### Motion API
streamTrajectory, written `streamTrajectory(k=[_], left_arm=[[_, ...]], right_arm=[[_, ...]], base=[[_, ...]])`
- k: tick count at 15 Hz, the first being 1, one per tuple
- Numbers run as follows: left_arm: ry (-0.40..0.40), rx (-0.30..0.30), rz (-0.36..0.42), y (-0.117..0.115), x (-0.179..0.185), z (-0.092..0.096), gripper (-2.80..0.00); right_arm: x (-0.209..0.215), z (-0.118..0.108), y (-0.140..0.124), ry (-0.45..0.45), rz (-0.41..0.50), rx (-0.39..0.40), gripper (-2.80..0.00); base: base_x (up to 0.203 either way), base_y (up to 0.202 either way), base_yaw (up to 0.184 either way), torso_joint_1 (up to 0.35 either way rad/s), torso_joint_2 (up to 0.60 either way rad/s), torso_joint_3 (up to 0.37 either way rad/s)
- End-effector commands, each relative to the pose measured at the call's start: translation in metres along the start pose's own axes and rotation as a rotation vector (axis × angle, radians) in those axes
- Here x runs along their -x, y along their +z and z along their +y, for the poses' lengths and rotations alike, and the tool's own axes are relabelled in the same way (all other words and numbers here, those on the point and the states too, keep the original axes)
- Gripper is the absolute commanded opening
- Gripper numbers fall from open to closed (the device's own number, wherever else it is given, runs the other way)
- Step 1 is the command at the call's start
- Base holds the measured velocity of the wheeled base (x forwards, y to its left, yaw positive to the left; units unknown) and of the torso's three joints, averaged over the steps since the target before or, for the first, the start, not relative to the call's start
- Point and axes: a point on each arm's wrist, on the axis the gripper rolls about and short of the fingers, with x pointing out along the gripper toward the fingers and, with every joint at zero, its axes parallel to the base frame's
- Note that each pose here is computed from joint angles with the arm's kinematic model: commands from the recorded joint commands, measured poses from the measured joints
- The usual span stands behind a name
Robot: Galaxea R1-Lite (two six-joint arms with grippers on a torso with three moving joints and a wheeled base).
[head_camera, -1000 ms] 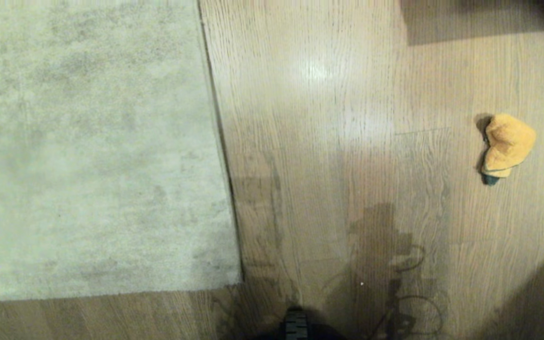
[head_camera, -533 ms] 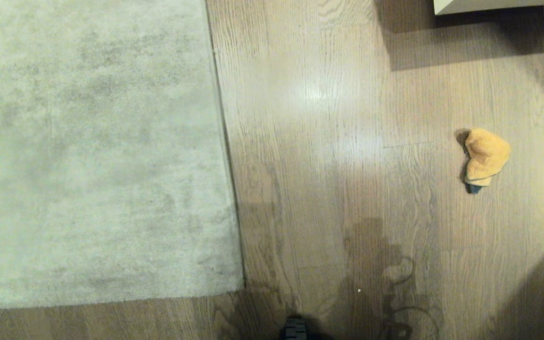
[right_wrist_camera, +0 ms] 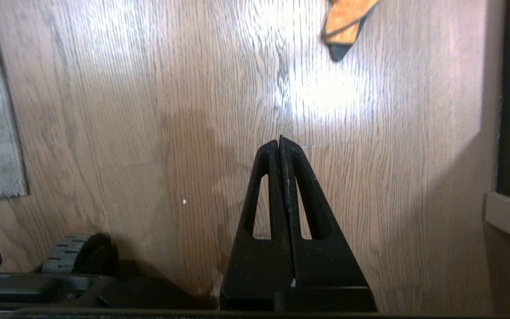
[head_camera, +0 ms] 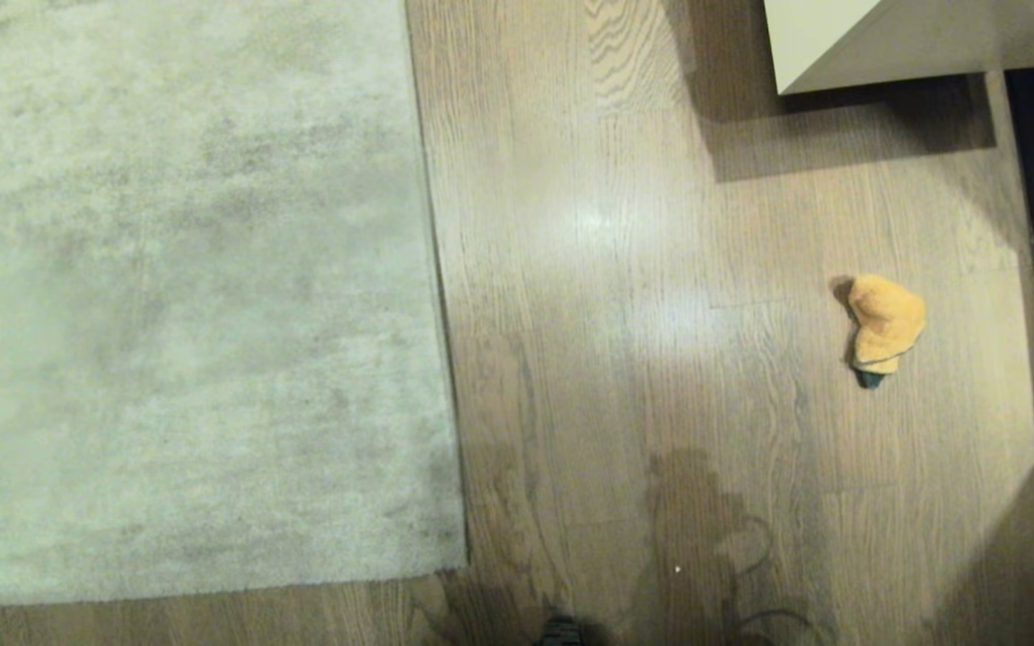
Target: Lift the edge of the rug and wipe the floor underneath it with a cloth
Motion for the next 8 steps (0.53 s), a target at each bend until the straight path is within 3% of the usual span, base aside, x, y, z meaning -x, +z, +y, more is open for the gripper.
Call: streamTrajectory(k=[1,8], left_arm=[[0.000,0.000,0.000,0.0001,-0.0001,0.0000,-2.80],[0.000,0.002,0.000,0.0001,-0.0001,0.0000,-2.80]], right_arm=[[-0.0001,0.0000,0.0001,0.001,0.001,0.000,-2.80],[-0.0001,0.0000,0.0001,0.001,0.001,0.000,-2.80]], base=[[0.000,0.000,0.000,0.006,0.01,0.199],[0.000,0.000,0.000,0.003,0.00,0.203]])
